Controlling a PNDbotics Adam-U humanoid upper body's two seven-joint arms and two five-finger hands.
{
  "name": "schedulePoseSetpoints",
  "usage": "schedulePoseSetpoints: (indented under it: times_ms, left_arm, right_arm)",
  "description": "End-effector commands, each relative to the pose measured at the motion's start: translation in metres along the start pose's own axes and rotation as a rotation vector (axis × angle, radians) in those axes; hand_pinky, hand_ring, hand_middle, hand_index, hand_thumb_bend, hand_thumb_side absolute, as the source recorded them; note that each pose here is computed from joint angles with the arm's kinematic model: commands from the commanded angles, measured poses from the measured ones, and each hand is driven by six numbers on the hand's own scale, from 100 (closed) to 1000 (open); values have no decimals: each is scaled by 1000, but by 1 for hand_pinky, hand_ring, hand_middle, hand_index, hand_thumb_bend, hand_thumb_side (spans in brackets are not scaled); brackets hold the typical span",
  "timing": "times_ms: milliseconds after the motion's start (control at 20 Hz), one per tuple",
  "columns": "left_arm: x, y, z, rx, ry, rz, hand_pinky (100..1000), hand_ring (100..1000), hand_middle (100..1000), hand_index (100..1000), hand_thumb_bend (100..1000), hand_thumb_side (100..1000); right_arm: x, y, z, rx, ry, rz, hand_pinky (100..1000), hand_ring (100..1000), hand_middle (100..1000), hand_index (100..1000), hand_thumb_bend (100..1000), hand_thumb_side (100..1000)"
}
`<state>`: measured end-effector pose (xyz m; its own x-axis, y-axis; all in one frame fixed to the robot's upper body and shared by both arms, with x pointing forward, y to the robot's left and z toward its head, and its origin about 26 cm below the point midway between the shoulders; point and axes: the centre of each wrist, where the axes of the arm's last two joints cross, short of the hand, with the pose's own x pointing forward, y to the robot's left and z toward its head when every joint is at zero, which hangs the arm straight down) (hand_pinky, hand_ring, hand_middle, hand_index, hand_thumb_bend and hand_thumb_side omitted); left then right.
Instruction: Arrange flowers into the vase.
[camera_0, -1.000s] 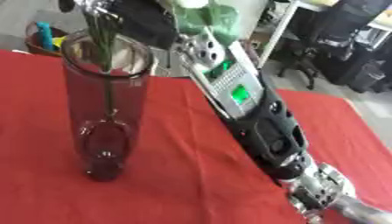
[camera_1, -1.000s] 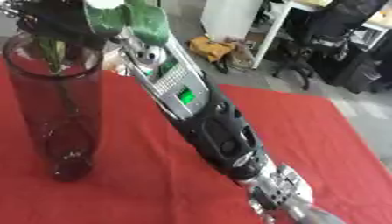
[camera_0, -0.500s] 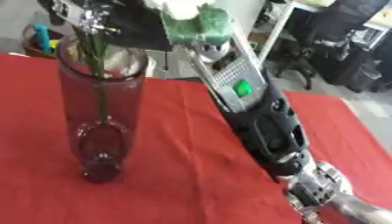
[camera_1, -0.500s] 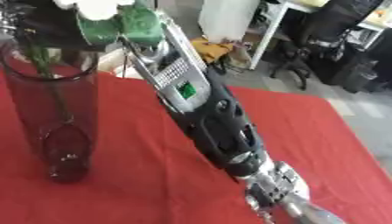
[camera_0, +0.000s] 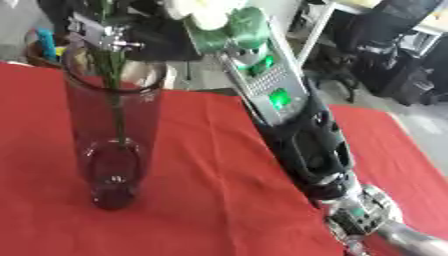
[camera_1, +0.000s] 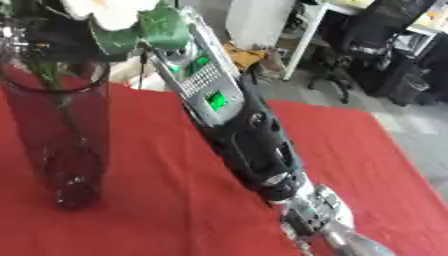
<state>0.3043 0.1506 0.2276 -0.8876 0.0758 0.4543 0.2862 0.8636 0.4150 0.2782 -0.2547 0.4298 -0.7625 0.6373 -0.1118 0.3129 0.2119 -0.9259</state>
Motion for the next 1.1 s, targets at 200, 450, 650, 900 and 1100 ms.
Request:
schedulePoseSetpoints:
  times_ms: [200,450,650,900,1100]
  left_arm:
    - [5,-2,-3,-8,-23,11,623,458,682,785,123,1000]
    - [5,-2,-2,-8,-20,10,622,459,682,785,123,1000]
    - [5,-2,-3,-9,-19,9,622,459,683,785,124,1000]
    - [5,-2,-3,-12,-18,9,622,460,684,786,125,1000]
    - [5,-2,-3,-15,-15,9,623,460,685,785,125,1000]
  right_arm:
    - [4,-16,7,3,-19,42,878,986,152,695,100,1000]
    - [3,-16,9,20,-22,54,880,996,171,729,100,1000]
    - [1,-13,9,45,-24,61,893,1000,220,785,160,1000]
    - [-5,-10,7,84,-24,56,904,1000,268,809,206,1000]
    - [-10,-7,7,95,-15,48,914,1000,283,822,226,1000]
